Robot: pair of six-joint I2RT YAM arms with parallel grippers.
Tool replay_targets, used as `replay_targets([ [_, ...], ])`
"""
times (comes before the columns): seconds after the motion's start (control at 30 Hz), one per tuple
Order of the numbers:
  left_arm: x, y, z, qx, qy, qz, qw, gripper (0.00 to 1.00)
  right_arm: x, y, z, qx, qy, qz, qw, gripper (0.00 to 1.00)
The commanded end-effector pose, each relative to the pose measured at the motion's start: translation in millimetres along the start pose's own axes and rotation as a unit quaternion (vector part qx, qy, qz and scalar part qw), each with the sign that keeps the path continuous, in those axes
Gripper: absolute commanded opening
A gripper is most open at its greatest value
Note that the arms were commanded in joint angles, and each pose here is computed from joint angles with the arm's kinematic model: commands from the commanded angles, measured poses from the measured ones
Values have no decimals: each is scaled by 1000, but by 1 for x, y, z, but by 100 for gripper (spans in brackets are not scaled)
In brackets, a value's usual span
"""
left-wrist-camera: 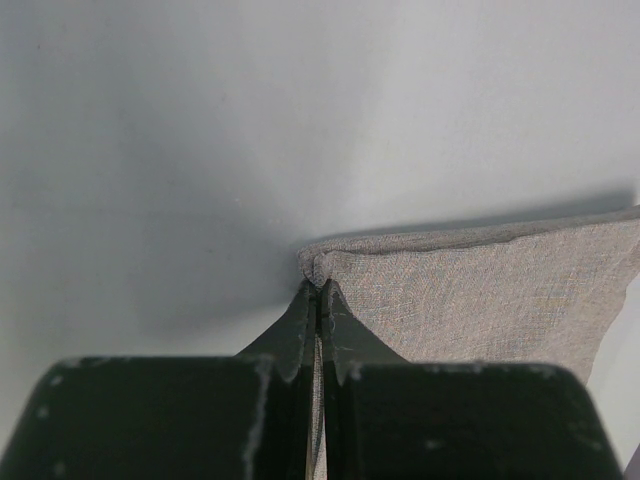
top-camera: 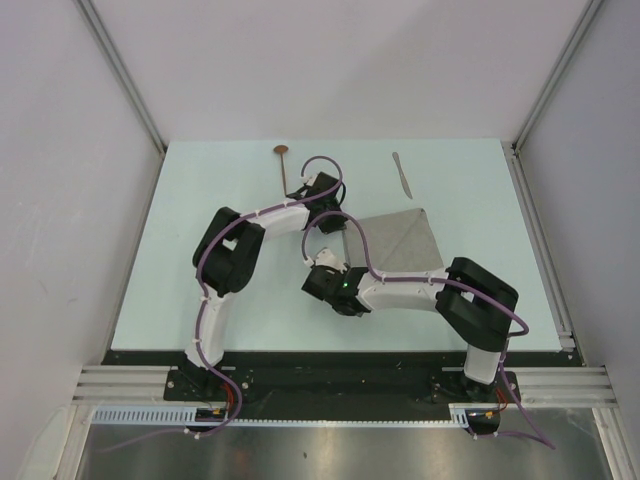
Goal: Fold the napkin into a case and place the utensils inside
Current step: Pick up the upper triangle-folded napkin from the center of the board.
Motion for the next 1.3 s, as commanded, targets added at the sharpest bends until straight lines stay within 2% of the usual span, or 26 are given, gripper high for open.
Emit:
replay_targets([
  [0.0, 20, -1, 27, -55, 0, 49, 997, 0, -13, 2, 2, 1, -8, -25, 1000, 43],
  [0.33, 20, 0, 29, -54, 4, 50, 997, 0, -16, -1, 7, -26, -16, -24, 999, 46],
  [0.5, 19, 0, 30, -53, 6, 50, 997, 0, -13, -10, 6, -12, -9, -10, 1000, 42],
  [0.57, 20, 0, 31, -49, 7, 51, 997, 0, -11, -12, 5, -7, -7, -9, 1000, 38],
  [0.83, 18, 2, 34, -31, 15, 51, 998, 0, -11, -15, 3, 25, -6, -5, 1000, 11],
  [0.9, 16, 5, 31, -24, 16, 52, 998, 0, -14, -10, 3, 29, -6, -12, 999, 0],
  [1.1, 1, 27, 27, -4, 32, 45, 998, 0, -46, 23, 13, -8, -10, -53, 998, 0],
  [1.27, -18, 64, 41, 12, 53, 36, 998, 0, -75, 54, 27, -63, -21, -91, 994, 0],
])
Point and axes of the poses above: each gripper's point midway between its finger pads, its own y axis back along the fingers, its own z axis along the line the jaws close on, x = y × z, the point moved 9 cm from there along y, back along the fingers
